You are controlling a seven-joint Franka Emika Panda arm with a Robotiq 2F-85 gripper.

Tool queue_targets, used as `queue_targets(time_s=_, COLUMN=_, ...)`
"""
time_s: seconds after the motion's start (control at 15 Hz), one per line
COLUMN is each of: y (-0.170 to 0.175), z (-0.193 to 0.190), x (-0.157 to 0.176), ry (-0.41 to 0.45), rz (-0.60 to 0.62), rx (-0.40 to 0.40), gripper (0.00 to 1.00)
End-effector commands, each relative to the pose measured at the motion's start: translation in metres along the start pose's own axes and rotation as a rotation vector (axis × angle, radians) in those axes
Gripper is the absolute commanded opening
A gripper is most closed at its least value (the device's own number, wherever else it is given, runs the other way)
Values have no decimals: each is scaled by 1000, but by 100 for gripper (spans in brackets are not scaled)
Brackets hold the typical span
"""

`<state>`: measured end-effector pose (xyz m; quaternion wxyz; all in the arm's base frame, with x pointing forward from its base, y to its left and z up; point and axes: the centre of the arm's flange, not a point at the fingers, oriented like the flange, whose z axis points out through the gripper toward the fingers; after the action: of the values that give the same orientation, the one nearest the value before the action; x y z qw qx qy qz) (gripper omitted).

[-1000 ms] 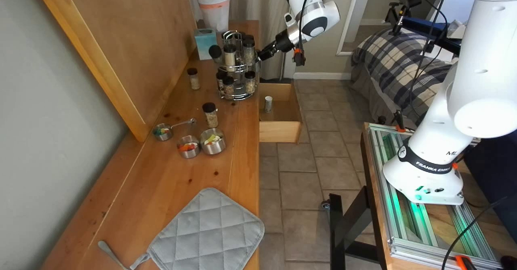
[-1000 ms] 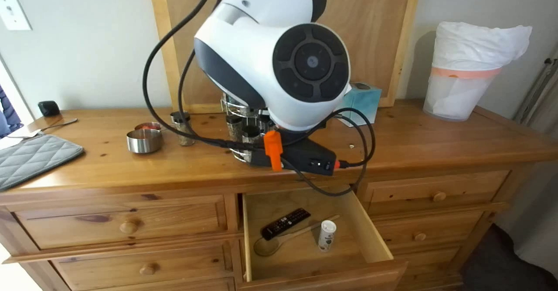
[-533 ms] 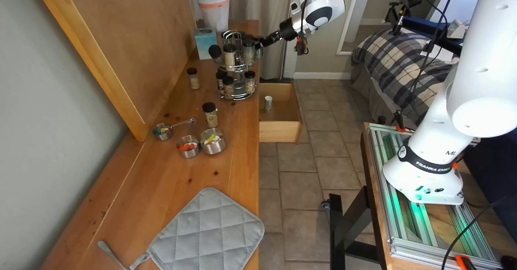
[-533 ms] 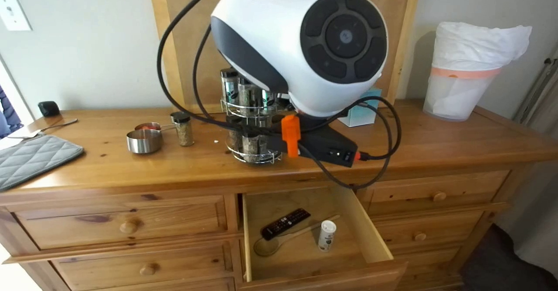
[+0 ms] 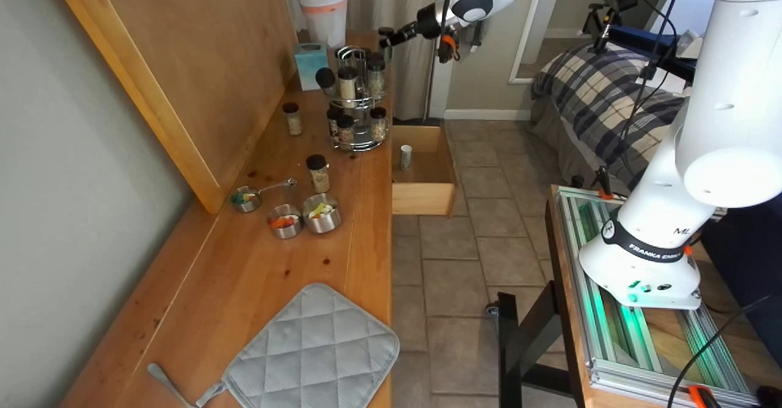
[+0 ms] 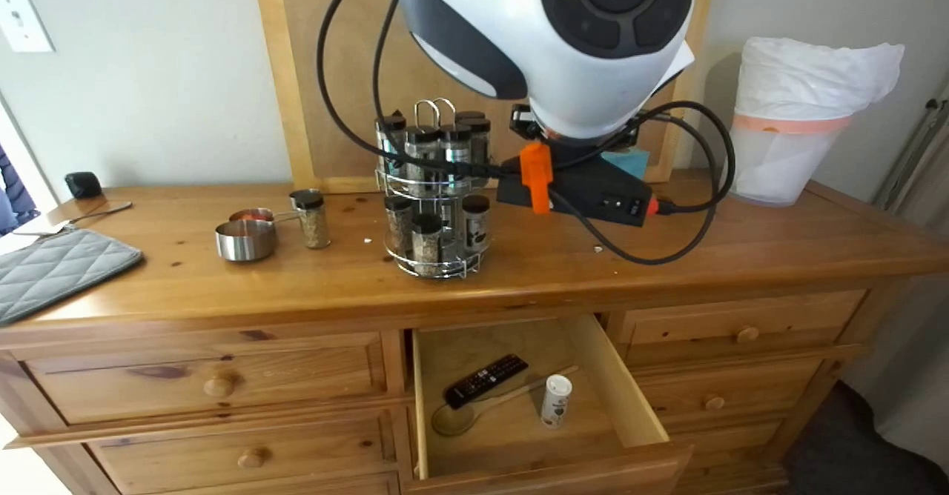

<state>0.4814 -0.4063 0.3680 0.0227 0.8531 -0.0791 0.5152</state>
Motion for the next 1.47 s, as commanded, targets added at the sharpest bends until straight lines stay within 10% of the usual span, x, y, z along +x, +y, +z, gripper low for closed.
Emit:
queue_targets(time_s=0.0, y=21, z=49, x=14, ry=66, rz=30, rx=-55, gripper=23)
queue_targets(time_s=1.27, y=104, z=159, x=-80, ry=61, rz=94, rx=-175, gripper=23)
queue_targets(time_s=1.4, y=105, z=162, x=-84, ry=40, rz=100, rx=-175, gripper=73)
